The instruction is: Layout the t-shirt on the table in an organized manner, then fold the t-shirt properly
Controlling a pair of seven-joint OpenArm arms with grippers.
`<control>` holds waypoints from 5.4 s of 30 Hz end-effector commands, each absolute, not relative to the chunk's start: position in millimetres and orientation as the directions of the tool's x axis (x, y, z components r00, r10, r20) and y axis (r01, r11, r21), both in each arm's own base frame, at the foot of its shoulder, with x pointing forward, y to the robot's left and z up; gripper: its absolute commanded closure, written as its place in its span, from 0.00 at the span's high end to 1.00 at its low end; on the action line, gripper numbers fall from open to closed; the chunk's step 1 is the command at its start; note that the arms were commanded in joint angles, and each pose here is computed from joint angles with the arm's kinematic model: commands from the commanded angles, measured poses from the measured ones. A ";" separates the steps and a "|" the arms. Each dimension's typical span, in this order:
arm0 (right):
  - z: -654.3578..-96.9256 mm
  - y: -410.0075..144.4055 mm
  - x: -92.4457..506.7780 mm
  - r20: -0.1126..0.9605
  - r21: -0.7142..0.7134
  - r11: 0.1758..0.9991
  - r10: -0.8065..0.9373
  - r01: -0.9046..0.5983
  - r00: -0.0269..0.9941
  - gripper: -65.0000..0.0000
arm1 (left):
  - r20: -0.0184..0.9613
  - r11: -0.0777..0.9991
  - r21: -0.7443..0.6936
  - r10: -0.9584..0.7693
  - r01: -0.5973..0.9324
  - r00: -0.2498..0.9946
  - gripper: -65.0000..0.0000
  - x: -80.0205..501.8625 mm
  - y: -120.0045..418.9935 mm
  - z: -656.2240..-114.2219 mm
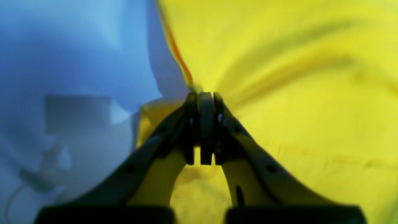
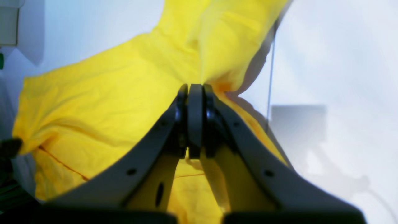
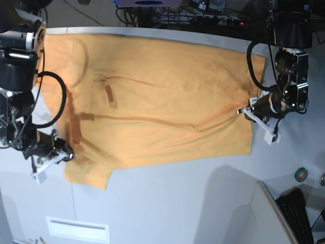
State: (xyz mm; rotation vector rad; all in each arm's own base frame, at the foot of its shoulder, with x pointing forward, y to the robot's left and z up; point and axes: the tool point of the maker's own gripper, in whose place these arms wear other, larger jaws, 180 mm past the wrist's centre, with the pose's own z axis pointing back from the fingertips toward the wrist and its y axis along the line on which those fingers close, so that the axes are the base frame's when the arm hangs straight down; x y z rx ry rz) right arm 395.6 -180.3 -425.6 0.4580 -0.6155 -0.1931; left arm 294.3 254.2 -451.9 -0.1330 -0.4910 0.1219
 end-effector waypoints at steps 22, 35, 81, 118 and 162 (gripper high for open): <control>-404.5 -183.4 413.4 0.564 0.475 0.880 -0.314 0.011 0.764 0.00 | 0.645 0.950 -0.150 0.303 -0.273 0.701 0.70 300.2 333.1 -383.2; -403.9 -183.4 414.0 0.566 0.475 0.880 -0.314 0.010 0.763 0.00 | 0.610 0.967 -0.123 0.251 -0.223 0.751 0.70 376.7 334.9 -441.0; -404.7 -184.6 412.7 0.566 0.472 0.881 -0.310 0.008 0.764 0.00 | 0.613 0.978 -0.152 0.209 -0.146 0.762 0.00 390.6 274.6 -483.1; -419.4 -241.5 462.9 0.667 -0.274 0.878 0.468 -0.393 0.580 0.00 | 0.682 0.994 -0.108 0.095 -0.028 0.725 0.00 431.3 265.9 -414.5; -465.1 -185.0 326.0 0.511 -0.072 0.975 0.216 -0.209 0.832 0.00 | 0.661 0.995 -0.086 0.089 -0.043 0.745 0.00 415.7 279.0 -425.7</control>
